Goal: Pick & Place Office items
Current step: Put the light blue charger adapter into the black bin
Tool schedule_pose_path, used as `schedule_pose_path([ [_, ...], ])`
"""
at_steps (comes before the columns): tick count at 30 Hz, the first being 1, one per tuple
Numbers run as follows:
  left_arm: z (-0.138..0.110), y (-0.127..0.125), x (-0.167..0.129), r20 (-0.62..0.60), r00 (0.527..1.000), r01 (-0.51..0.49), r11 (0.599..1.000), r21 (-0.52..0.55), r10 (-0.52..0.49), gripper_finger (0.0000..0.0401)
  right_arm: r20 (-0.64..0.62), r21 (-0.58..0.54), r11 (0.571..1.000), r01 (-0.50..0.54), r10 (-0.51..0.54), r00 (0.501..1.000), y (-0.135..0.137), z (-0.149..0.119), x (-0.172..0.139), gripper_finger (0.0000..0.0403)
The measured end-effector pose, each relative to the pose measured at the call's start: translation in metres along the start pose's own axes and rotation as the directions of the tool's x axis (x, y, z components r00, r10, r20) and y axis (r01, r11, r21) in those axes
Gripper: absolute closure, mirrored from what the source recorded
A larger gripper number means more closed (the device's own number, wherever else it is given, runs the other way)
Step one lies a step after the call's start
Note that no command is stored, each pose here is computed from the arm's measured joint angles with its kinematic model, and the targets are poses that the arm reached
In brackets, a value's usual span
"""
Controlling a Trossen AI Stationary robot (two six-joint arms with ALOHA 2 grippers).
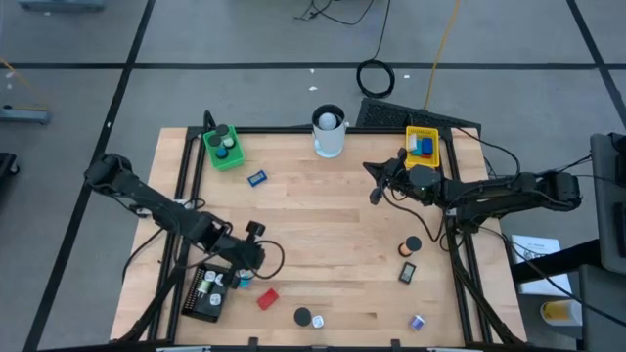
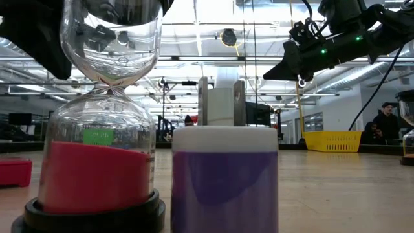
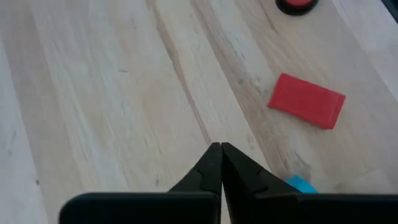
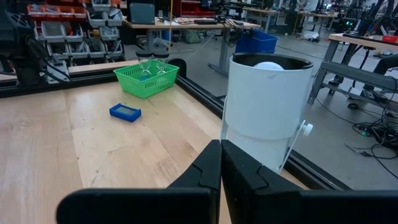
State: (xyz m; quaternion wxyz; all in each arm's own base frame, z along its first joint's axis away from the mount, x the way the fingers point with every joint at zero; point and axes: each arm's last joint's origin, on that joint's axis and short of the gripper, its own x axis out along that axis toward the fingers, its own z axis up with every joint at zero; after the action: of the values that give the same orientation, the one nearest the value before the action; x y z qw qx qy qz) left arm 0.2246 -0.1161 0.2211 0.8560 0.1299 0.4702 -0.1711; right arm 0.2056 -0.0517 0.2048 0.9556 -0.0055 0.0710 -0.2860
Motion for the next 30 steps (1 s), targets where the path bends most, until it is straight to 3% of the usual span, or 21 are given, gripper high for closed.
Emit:
schedule_pose_path([
  [3,-0.001,0.001,0.0,-0.011,1.0,0.002,0.997,-0.074,-0.002,0.0362,0.0,0.0,1.0,0.0,0.0,1.0,0.0,0.0,0.0,0.0401],
  [11,-0.003,-0.016,0.007,-0.054,0.998,0.023,0.985,-0.169,-0.033,0.0207,-0.001,-0.011,1.0,0.0,0.0,1.0,0.0,0.0,0.0,0.0401],
  [16,-0.006,-0.026,0.027,-0.125,0.992,-0.005,0.997,-0.078,-0.004,0.0142,0.0,-0.011,1.0,-0.001,0.001,1.0,0.0,0.0,0.0,0.0401],
  [21,-0.013,-0.028,0.054,-0.23,0.973,-0.022,0.999,0.033,0.029,0.0115,-0.003,-0.009,1.0,-0.006,0.006,1.0,0.0,0.0,0.0,0.0401],
  [24,-0.018,-0.03,0.065,-0.281,0.96,0.037,0.995,0.089,-0.01,0.011,-0.001,-0.012,1.0,-0.006,0.006,1.0,0.0,0.0,0.0,0.0401],
  [30,-0.012,-0.031,0.064,-0.293,0.956,0.051,0.993,0.108,-0.017,0.0122,0.001,-0.013,1.0,-0.026,0.026,1.0,0.001,0.0,0.0,0.0401],
])
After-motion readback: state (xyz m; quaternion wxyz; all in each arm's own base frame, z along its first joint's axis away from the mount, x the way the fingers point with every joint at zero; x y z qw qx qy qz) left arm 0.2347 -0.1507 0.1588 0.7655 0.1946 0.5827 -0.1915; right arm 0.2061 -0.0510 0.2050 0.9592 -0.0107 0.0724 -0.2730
